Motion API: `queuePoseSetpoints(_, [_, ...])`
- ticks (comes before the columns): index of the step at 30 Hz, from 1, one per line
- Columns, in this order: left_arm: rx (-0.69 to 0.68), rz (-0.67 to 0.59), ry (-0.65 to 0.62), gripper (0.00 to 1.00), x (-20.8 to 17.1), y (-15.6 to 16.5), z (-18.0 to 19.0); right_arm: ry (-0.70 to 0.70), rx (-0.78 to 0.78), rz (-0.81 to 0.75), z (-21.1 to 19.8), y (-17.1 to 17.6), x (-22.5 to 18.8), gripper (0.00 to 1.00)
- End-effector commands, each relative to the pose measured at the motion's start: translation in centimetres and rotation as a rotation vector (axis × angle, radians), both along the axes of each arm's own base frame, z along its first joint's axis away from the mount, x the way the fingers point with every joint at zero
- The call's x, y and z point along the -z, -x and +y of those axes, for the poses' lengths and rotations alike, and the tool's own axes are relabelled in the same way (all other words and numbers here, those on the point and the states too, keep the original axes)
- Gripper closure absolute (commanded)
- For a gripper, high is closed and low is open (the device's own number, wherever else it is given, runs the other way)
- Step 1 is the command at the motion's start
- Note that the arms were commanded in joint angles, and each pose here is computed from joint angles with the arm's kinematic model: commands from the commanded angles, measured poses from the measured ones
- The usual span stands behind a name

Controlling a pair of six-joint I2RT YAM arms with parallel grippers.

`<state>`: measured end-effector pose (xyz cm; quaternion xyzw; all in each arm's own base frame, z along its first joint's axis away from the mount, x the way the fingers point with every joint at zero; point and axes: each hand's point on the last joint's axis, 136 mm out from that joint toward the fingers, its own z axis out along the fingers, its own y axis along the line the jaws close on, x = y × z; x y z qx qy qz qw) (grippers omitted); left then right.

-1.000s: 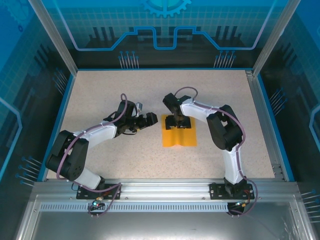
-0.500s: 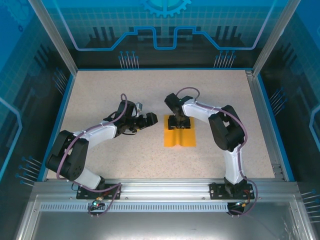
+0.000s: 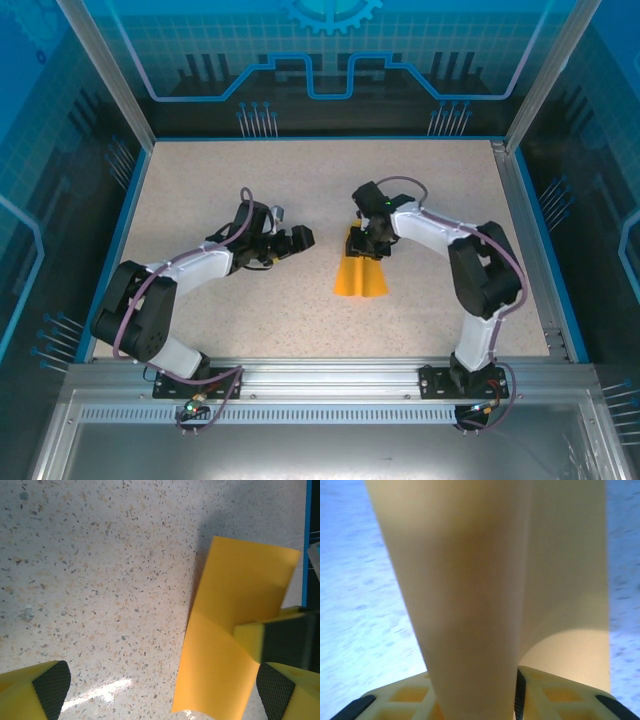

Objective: Fold a paper plane with a square sheet of paper (pick it up from the middle)

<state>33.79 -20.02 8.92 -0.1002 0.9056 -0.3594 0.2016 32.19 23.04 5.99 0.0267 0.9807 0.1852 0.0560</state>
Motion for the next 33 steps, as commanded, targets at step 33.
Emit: queuePoseSetpoints(33, [0.251,0.141,0.3,0.13,-1.7,-1.4,-7.1,-0.383,0.068,0.109,-2.4,-2.0,2.7,0.32])
